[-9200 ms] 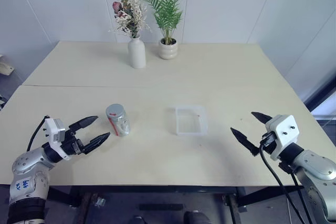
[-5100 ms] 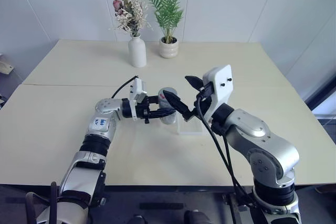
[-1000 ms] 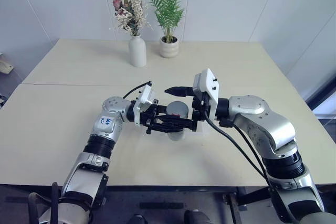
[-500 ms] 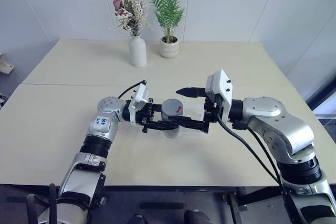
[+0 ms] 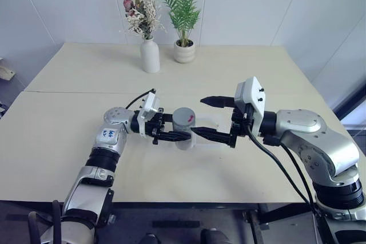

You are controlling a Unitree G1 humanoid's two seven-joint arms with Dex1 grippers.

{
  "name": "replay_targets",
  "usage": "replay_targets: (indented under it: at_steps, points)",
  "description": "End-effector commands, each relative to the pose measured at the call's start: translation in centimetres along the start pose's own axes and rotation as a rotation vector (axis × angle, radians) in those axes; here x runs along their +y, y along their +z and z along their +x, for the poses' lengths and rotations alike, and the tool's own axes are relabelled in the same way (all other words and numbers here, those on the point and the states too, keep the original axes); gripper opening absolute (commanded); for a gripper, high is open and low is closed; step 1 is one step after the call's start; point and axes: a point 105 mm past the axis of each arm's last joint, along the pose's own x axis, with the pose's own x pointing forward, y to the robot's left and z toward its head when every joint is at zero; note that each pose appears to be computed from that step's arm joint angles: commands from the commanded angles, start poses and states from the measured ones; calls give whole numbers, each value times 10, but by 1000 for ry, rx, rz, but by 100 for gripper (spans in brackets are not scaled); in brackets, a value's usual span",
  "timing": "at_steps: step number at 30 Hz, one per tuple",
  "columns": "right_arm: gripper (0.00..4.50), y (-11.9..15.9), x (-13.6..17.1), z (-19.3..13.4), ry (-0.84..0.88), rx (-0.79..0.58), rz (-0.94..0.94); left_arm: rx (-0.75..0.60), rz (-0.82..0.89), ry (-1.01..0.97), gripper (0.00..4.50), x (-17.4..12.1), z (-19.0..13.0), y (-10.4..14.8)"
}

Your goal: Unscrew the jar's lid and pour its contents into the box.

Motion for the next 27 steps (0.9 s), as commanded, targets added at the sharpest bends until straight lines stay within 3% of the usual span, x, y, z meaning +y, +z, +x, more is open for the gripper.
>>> replay_targets:
  at_steps: [1, 15, 27]
  points:
    - [447, 19, 9, 6, 29, -75, -30, -12, 43, -46, 206, 0, 7, 9]
    - [447, 8, 11, 38, 78, -66, -39, -4, 68, -127, 206, -6, 22, 11]
    - [447, 7, -2, 43, 48, -64, -61, -13, 70, -144, 206, -11, 25, 13]
